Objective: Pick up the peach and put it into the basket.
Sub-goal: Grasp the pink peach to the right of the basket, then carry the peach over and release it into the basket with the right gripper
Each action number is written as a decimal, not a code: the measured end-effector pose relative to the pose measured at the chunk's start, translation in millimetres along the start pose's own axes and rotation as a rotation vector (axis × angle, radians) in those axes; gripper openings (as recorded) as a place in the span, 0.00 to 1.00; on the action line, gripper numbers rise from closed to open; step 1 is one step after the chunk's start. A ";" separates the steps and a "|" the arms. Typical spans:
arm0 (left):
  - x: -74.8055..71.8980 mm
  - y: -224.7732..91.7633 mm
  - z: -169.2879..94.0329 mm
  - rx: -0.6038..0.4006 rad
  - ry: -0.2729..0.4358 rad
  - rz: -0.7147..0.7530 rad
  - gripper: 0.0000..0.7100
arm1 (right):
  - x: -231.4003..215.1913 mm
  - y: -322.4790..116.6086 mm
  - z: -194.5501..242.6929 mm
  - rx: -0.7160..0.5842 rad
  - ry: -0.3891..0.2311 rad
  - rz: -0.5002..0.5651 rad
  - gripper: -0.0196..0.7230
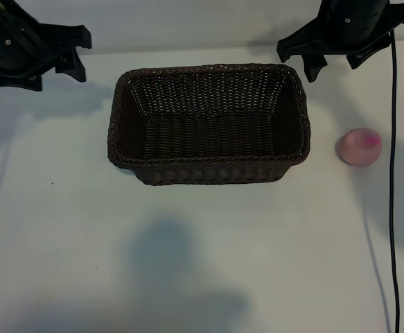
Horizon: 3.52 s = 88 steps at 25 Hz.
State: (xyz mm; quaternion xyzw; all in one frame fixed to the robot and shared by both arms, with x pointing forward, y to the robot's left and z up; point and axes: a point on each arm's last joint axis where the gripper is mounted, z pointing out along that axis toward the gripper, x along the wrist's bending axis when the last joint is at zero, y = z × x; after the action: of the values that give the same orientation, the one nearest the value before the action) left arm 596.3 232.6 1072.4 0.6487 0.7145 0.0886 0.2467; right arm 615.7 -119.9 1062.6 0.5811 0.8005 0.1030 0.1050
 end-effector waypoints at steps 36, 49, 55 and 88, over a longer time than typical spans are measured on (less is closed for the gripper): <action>-6.1 2.7 -0.2 -0.030 -0.068 -0.020 0.83 | -73.7 -55.8 82.0 0.191 -0.007 0.231 0.82; -6.1 2.7 -0.2 -0.030 -0.068 -0.018 0.83 | -68.8 -75.6 120.1 0.047 0.029 0.244 0.69; -6.1 2.7 -0.2 -0.030 -0.068 -0.018 0.83 | -68.7 -76.0 120.1 0.052 0.028 0.258 0.12; -6.1 2.7 -0.2 -0.030 -0.068 -0.019 0.82 | 22.9 -26.8 -30.5 -0.129 0.192 0.084 0.08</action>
State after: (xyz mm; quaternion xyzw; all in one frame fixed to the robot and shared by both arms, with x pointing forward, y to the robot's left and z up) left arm 598.8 227.0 1075.2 0.6408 0.7104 0.0750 0.2812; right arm 575.6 -107.6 1082.9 0.5934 0.7736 0.2138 0.0606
